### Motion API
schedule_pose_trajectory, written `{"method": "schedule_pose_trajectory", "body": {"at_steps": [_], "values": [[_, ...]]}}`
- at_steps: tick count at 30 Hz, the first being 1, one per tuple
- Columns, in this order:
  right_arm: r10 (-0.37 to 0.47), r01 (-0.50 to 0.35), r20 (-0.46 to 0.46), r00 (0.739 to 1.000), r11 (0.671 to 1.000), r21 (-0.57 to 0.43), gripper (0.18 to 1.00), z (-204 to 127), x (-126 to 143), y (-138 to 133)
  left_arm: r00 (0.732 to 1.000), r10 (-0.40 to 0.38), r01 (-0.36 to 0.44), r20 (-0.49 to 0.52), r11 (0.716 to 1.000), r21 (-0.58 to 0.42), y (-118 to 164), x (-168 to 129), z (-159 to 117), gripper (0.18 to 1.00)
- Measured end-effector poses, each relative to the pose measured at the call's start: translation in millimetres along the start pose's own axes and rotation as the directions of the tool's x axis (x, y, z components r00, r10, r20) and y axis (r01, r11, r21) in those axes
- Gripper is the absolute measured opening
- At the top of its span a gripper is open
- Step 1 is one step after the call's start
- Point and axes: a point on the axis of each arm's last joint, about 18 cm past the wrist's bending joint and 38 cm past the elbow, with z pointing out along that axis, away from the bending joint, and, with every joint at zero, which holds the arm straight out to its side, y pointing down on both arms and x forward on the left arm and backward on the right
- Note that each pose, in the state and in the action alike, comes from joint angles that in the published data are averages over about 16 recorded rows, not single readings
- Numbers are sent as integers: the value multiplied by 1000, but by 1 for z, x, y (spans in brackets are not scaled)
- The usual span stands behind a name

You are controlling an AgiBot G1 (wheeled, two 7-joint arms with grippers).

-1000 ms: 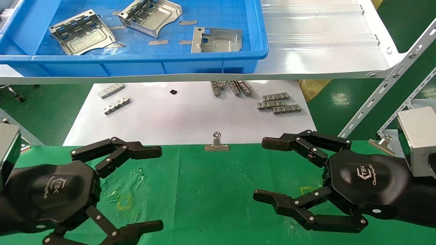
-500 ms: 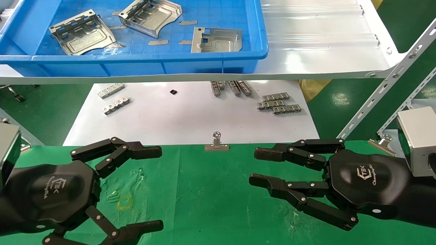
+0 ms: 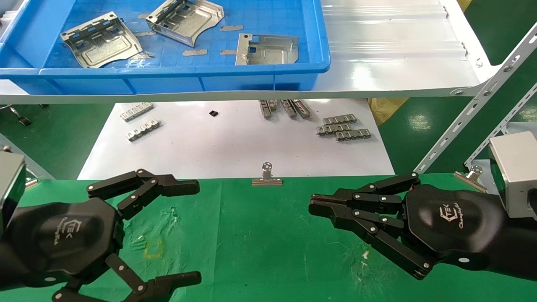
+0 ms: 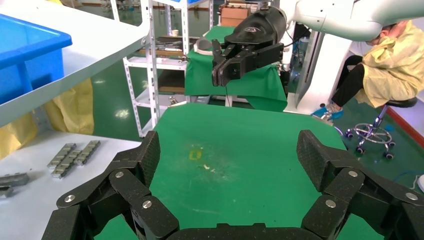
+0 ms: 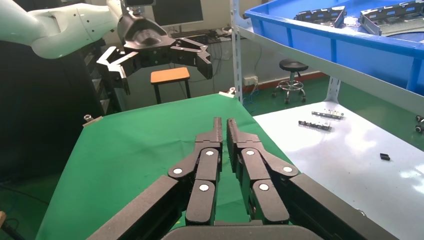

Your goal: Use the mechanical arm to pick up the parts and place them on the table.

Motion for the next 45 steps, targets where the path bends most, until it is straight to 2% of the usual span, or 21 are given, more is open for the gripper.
{"method": "schedule_pose_trajectory", "body": {"at_steps": [8, 20, 27, 32, 38, 42, 45], "values": [[0, 0, 0, 1000, 1000, 0, 205, 0, 0, 0, 1000, 0, 0, 0, 1000, 0, 0, 0, 0, 1001], [0, 0, 0, 1000, 1000, 0, 192, 0, 0, 0, 1000, 5, -5, 0, 1000, 2, -2, -1, 0, 1001], [0, 0, 0, 1000, 1000, 0, 192, 0, 0, 0, 998, 62, -62, 21, 998, 5, -19, -17, 4, 1001], [0, 0, 0, 1000, 1000, 0, 196, 0, 0, 0, 990, 128, -129, 66, 992, 7, -44, -49, 11, 1001], [0, 0, 0, 1000, 1000, 0, 218, 0, 0, 0, 967, 179, -181, 179, 983, -5, -80, -113, 23, 1001], [0, 0, 0, 1000, 1000, 0, 249, 0, 0, 0, 939, 173, -174, 298, 984, -21, -100, -164, 33, 1001], [0, 0, 0, 1000, 1000, 0, 279, 0, 0, 0, 903, 153, -149, 400, 988, -41, -109, -201, 39, 1001]]}}
